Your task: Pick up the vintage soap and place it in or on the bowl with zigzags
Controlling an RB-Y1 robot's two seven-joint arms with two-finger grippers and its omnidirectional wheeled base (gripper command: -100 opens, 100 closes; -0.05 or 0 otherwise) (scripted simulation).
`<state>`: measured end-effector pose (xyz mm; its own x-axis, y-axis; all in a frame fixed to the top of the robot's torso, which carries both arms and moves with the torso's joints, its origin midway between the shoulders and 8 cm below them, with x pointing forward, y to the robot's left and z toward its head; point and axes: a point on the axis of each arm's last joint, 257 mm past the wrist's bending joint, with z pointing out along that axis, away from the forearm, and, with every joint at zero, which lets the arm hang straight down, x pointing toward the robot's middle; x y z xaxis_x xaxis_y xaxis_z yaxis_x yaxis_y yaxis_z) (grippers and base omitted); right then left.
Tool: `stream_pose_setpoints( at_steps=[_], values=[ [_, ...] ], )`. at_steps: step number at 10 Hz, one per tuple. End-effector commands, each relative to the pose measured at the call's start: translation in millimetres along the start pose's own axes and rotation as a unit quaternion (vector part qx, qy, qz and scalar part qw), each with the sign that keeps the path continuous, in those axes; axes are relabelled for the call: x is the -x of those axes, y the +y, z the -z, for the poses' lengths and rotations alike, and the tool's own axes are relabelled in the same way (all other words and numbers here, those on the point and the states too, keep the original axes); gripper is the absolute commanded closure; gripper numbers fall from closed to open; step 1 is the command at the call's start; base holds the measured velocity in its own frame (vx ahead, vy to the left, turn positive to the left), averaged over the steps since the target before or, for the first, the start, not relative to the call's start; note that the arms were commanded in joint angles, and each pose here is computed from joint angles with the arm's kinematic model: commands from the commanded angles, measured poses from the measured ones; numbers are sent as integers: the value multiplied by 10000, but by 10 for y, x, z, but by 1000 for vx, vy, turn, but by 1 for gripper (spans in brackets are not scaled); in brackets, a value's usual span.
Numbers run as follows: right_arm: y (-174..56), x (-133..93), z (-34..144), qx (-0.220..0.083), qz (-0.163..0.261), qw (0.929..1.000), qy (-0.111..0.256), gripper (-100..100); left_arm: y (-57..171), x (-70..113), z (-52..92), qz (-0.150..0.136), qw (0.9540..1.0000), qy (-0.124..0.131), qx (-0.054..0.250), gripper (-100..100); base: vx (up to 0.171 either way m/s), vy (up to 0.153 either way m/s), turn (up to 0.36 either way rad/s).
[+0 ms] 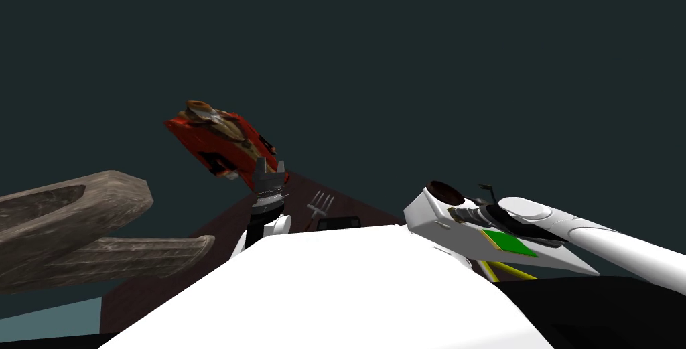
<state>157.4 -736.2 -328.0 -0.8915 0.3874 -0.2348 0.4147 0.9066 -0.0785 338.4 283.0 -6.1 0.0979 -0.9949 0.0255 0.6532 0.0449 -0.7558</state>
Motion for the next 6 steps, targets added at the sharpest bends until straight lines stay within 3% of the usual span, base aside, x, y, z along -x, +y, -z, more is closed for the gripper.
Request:
stream_pose_setpoints(
  at_steps=[1, 4, 6],
  values=[
    [-86, 30, 51, -107, 6, 9999, -2, 100, 0, 0, 0, 0, 10000, 0, 0, 0, -82, 72, 43],
    [-243, 213, 282, -307, -90, 9995, -43, 100, 0, -1, -1, 2, 10000, -1, -1, 0, -107, 150, 19],
    [-276, 332, 421, -358, -171, 9992, -73, 100, 0, -1, 0, 1, 10000, 0, -1, 0, -32, 54, 14]
  ],
)
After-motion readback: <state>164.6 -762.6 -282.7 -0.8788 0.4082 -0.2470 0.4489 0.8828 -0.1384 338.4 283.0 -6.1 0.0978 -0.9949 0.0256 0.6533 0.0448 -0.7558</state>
